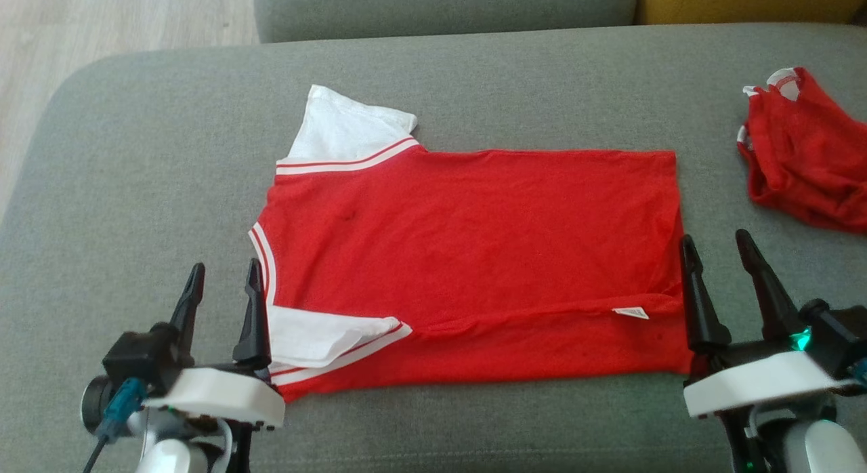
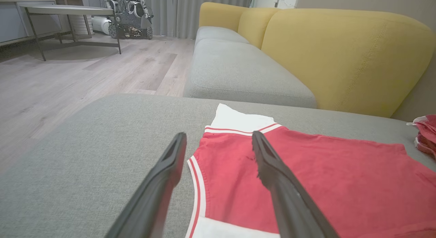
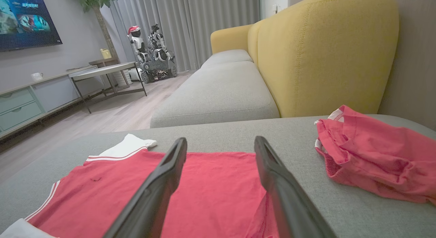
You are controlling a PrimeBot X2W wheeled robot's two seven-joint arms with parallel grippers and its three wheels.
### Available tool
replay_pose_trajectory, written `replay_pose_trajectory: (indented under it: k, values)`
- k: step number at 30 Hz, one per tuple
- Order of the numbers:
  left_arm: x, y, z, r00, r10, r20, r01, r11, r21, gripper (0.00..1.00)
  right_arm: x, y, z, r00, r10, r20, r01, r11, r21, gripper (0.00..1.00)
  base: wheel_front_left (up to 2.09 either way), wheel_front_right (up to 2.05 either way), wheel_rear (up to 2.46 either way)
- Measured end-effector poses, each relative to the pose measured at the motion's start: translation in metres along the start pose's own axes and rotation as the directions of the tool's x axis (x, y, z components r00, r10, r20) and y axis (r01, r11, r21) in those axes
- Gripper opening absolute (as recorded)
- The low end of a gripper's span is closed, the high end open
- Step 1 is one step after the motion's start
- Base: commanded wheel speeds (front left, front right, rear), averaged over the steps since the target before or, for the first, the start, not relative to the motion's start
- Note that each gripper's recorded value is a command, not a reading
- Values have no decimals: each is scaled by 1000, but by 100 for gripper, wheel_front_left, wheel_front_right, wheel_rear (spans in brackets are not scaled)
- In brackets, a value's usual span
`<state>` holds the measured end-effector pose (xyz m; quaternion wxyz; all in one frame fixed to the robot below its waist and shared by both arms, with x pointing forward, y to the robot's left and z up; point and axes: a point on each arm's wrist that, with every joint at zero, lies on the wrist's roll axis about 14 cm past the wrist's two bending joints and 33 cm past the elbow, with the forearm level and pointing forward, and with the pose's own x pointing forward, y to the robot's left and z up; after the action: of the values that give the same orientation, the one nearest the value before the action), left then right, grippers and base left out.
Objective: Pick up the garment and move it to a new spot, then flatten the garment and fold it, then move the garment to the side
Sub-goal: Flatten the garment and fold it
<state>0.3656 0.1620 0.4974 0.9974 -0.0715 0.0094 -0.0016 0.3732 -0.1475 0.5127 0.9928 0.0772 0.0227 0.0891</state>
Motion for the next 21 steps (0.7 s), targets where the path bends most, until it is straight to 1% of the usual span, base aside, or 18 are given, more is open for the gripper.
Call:
replay_pose_trajectory:
  k: [5, 8, 15, 20, 21]
  values:
    - [5, 1, -5, 1000, -7, -14, 7, 1000, 12, 100, 4, -4, -4, 1000, -10, -14, 10, 1000, 1, 100, 0, 0, 0]
    - [23, -5, 1, 999, -38, 3, 38, 999, 17, 100, 9, -12, -8, 999, -28, -29, 28, 1000, -5, 100, 0, 0, 0]
    - [101, -29, 16, 988, -147, 34, 146, 988, 40, 100, 43, -24, -14, 998, -45, -35, 45, 999, -22, 100, 0, 0, 0]
    - [158, -40, 0, 977, -209, -38, 210, 978, 18, 100, 63, -35, -26, 997, -60, -54, 58, 998, -30, 100, 0, 0, 0]
    - [181, -44, -9, 970, -229, -76, 230, 973, 7, 100, 70, -39, -32, 996, -66, -65, 64, 997, -32, 100, 0, 0, 0]
